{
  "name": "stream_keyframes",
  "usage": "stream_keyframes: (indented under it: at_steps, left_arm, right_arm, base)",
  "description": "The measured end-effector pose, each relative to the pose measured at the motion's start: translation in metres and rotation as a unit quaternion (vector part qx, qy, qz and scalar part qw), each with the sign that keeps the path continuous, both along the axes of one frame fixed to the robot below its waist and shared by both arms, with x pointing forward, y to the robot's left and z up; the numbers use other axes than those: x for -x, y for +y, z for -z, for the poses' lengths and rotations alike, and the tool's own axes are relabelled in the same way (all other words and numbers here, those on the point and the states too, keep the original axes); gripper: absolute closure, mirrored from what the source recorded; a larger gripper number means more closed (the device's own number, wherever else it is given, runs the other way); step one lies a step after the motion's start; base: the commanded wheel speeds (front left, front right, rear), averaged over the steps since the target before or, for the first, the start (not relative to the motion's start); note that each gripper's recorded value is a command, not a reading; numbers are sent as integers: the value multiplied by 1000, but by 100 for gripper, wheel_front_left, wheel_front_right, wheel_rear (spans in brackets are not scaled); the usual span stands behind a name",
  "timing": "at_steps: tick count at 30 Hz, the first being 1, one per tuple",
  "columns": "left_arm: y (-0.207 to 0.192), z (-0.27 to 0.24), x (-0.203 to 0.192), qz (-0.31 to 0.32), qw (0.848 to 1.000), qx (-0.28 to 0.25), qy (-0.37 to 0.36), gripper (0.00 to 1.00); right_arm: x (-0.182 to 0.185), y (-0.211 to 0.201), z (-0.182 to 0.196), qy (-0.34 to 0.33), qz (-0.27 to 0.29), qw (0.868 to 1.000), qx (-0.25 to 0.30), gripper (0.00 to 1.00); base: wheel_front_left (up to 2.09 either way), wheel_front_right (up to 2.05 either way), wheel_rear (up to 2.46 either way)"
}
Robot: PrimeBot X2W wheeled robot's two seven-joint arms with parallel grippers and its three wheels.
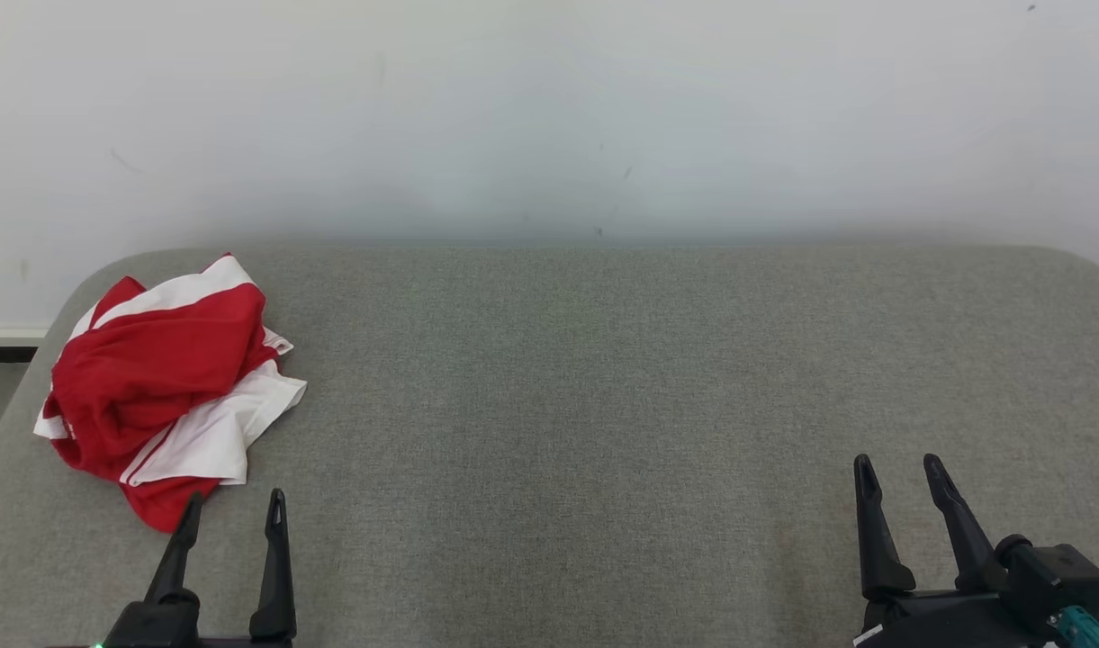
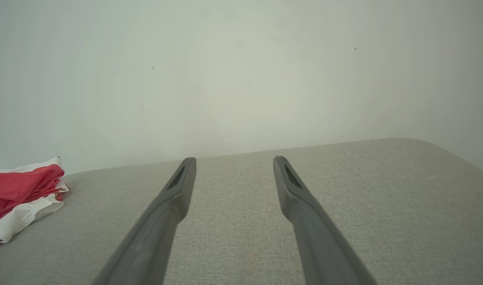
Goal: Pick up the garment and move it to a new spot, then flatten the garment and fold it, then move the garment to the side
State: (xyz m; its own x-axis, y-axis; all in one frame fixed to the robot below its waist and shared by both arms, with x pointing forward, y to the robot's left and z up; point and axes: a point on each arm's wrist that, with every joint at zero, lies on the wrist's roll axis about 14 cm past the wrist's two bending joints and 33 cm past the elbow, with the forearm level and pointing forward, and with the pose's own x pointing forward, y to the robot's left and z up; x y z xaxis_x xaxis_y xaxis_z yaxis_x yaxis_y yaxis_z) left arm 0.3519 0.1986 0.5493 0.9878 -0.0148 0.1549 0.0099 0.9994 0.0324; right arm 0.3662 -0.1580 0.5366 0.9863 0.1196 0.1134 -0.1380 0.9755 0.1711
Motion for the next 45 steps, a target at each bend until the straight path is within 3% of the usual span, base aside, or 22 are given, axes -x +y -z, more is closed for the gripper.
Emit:
stream_keyframes:
  at_steps: [20, 32, 45]
  left_arm:
    - [18, 3, 13, -31, 999, 2, 16, 0]
    - [80, 8, 59, -137, 990, 20, 19, 0]
    - [137, 16, 124, -261, 964, 45, 18, 0]
  right_arm:
    - [-7, 17, 8, 21, -27, 999, 4, 0]
    - [-20, 84, 19, 34, -124, 992, 1, 0]
    - [-25, 161, 25, 41, -231, 972, 10, 0]
  base:
    - [0, 0, 0]
    - [0, 0, 0]
    - [0, 0, 0]
